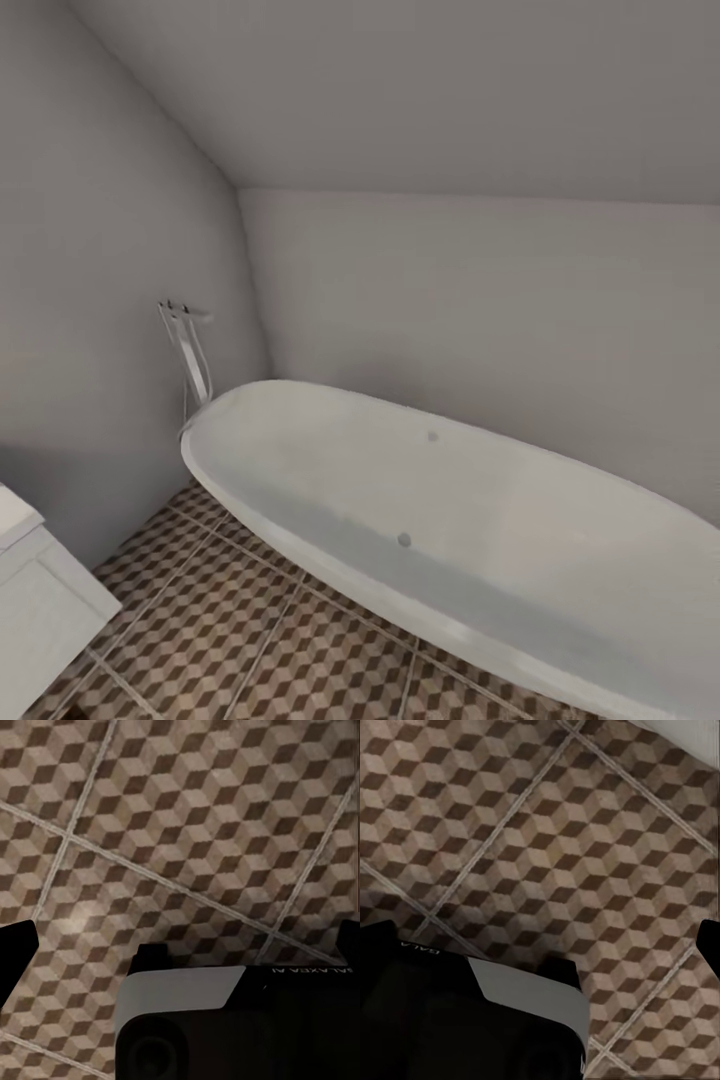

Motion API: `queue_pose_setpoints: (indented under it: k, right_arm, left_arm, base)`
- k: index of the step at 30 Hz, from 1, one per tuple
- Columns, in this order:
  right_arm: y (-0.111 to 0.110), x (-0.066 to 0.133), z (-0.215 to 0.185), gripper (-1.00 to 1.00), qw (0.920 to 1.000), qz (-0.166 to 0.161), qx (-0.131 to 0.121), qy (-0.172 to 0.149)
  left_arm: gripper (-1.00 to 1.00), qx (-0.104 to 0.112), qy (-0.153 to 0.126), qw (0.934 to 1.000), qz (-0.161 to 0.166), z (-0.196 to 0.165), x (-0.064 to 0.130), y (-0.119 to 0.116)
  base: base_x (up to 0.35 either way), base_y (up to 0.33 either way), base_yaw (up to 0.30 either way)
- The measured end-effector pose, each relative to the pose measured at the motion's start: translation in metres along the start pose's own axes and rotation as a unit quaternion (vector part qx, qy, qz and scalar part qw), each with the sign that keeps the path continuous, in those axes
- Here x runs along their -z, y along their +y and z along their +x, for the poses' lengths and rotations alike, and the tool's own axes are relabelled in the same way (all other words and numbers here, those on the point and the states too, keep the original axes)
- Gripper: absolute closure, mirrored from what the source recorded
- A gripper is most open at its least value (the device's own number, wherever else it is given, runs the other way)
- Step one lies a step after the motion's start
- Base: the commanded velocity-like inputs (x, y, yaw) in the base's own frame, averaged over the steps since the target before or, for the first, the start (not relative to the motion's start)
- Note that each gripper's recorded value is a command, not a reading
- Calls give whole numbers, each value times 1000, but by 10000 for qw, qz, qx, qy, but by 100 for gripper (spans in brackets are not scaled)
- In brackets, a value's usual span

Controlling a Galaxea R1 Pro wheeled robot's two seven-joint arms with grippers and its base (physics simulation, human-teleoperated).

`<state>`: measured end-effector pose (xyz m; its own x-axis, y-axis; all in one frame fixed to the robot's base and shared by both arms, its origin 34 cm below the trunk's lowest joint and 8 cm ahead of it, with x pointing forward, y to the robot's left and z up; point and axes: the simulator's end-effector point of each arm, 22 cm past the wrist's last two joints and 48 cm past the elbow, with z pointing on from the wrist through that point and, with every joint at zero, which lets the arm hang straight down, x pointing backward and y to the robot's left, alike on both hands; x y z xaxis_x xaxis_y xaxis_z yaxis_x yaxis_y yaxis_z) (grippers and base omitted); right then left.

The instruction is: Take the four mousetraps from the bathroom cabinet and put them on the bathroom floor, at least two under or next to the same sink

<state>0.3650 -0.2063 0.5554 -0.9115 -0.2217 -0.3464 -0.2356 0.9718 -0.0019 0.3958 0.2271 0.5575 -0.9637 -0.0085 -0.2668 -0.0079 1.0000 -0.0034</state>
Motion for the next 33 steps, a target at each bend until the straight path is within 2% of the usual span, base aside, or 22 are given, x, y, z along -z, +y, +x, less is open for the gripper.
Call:
queue_pose_setpoints:
  k: [33]
  right_arm:
    - [-2,3,-12,-100,9999,30,12,-137]
  left_arm:
    - [-100,5,-138,9999,-23,-12,4,1]
  base:
    - [0,0,-270]
